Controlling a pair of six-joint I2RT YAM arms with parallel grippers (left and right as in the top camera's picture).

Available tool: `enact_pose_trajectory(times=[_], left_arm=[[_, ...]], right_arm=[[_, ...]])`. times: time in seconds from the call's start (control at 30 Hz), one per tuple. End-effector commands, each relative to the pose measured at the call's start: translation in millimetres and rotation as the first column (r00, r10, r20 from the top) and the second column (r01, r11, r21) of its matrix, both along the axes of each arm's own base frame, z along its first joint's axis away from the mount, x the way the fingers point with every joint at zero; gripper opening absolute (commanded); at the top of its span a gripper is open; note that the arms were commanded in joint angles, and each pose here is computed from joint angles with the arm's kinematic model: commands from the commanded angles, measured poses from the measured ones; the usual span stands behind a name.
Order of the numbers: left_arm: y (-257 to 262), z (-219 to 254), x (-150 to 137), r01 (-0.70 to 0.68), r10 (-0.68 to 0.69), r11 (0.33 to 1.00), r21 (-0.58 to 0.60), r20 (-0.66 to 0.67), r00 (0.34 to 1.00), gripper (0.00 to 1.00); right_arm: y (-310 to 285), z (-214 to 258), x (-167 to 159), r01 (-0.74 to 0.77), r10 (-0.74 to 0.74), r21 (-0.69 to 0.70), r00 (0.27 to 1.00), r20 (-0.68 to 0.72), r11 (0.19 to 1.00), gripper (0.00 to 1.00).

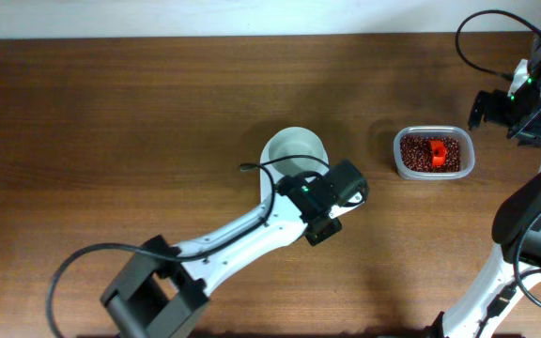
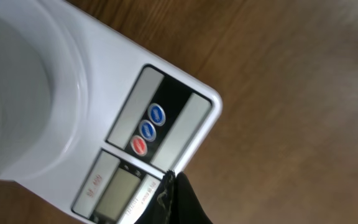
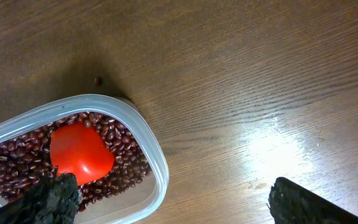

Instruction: Scoop item into bowl and weigh 50g on scale

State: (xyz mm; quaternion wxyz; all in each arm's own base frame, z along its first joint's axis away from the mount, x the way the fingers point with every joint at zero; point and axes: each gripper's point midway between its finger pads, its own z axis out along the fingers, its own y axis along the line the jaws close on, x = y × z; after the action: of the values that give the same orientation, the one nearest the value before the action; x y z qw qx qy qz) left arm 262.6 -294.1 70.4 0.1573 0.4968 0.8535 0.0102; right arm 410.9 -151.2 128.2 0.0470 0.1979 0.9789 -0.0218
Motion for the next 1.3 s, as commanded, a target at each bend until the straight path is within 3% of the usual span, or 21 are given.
enact_pose_trajectory(times=[0.0, 0.27, 0.57, 0.67, 1.27], left_arm=[[7, -24, 7, 0.055, -0.06, 0.991, 0.119, 0.042, 0.997, 0.0], [18, -36, 12, 0.077, -0.089, 0.976, 0.206, 0.052, 0.995, 0.0], [13, -53, 16, 0.071, -0.087, 0.983, 0.169, 0.087, 0.992, 0.0], [20, -64, 19, 0.066, -0.089, 0.973, 0.22, 0.1, 0.991, 0.0], [35, -98, 11, 0.116, -0.128, 0.942, 0.315, 0.017, 0.992, 0.0]], right_arm=[[-4, 3, 3, 0.016, -0.016, -0.012, 1.0, 0.014, 1.0, 0.99], [-4, 3, 3, 0.016, -0.016, -0.012, 1.0, 0.014, 1.0, 0.99], [-4, 3, 3, 0.016, -0.016, -0.012, 1.0, 0.014, 1.0, 0.99], [-4, 3, 3, 0.016, -0.016, -0.012, 1.0, 0.014, 1.0, 0.99], [-4, 3, 3, 0.016, -0.016, -0.012, 1.0, 0.014, 1.0, 0.99]])
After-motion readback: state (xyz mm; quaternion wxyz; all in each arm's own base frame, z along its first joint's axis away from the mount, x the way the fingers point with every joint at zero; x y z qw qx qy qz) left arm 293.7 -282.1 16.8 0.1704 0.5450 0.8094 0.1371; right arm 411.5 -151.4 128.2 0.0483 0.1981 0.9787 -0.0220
